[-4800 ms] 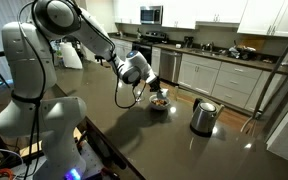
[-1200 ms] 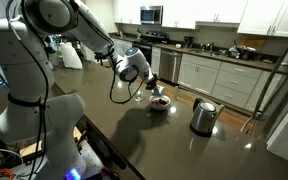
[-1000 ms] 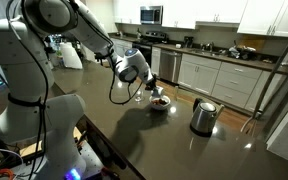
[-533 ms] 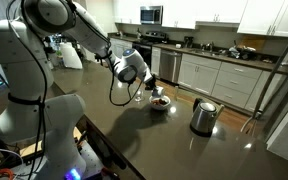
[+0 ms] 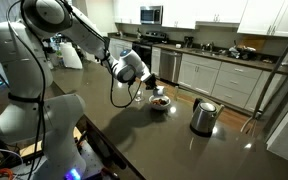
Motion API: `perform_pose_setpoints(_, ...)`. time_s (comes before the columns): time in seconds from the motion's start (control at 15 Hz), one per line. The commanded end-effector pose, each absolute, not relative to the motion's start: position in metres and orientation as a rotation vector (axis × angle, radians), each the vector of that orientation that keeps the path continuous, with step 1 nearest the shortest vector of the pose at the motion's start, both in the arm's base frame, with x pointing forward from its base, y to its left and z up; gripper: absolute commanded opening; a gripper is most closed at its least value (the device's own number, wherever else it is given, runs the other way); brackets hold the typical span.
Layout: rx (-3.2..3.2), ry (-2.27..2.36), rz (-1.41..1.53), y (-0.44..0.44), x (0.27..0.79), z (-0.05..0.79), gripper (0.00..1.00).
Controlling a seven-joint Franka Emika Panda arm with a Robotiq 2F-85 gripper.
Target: Pour the contents from the white cup into the white bowl
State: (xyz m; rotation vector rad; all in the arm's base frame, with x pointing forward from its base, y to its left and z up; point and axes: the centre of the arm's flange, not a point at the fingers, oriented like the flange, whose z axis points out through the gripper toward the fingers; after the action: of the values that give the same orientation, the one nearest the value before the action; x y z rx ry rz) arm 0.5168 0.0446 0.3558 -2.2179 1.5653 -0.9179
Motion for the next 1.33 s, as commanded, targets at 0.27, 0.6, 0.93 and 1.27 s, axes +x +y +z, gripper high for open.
perform_pose_setpoints(0.27,-2.176,1.556,-1.061,0.048,0.516,0.385,0.04)
perform_pose_setpoints(0.6,-2.145,1.541,-1.115,0.045,0.514,0.404,0.04)
perform_pose_setpoints(0.93,-2.120,1.513,-1.170,0.047,0.514,0.420,0.04)
perform_pose_setpoints(1.27,-2.133,1.500,-1.201,0.049,0.515,0.419,0.04)
